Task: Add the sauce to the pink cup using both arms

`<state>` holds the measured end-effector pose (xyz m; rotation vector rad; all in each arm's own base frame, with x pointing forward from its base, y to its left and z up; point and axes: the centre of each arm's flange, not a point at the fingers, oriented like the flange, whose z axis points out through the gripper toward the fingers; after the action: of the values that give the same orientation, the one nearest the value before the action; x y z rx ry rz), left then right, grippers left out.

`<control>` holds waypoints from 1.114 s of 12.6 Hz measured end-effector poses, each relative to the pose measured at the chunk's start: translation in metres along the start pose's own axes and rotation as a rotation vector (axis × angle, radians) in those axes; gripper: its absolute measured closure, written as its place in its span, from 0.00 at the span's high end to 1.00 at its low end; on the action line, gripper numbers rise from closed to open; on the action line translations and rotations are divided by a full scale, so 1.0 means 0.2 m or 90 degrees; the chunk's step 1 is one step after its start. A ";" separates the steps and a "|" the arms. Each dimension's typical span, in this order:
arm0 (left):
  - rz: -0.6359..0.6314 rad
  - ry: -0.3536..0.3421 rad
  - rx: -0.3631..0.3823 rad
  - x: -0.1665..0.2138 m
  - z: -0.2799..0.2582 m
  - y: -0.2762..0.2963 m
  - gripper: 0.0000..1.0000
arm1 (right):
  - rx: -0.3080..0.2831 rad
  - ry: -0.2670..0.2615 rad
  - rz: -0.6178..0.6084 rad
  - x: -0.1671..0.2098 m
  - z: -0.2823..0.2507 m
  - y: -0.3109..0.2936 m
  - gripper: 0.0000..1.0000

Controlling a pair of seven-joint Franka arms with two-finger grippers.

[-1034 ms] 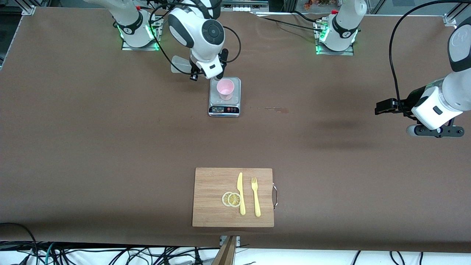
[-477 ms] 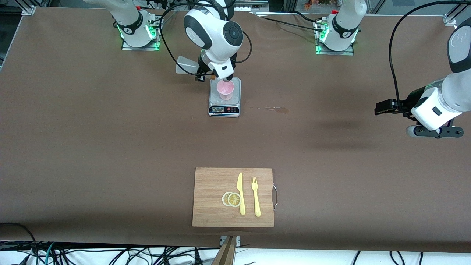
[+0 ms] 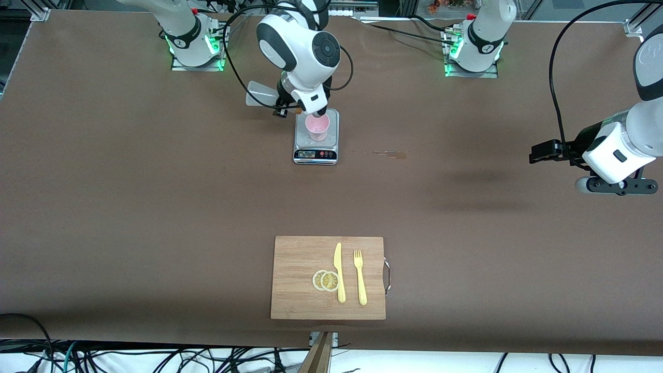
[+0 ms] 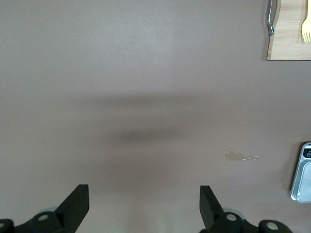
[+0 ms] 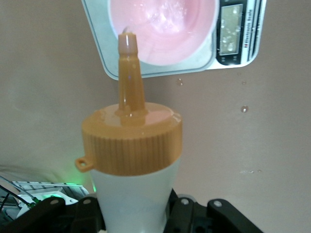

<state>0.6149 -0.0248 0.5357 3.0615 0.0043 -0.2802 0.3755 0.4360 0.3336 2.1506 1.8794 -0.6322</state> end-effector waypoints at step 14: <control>-0.001 -0.002 -0.001 0.03 0.02 -0.01 1.00 | 0.159 0.351 -0.097 -0.94 -0.29 0.65 0.33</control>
<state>0.6193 -0.0240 0.5315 3.0593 0.0058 -0.2854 0.4963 0.2737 0.4543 2.5535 2.3646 -0.3304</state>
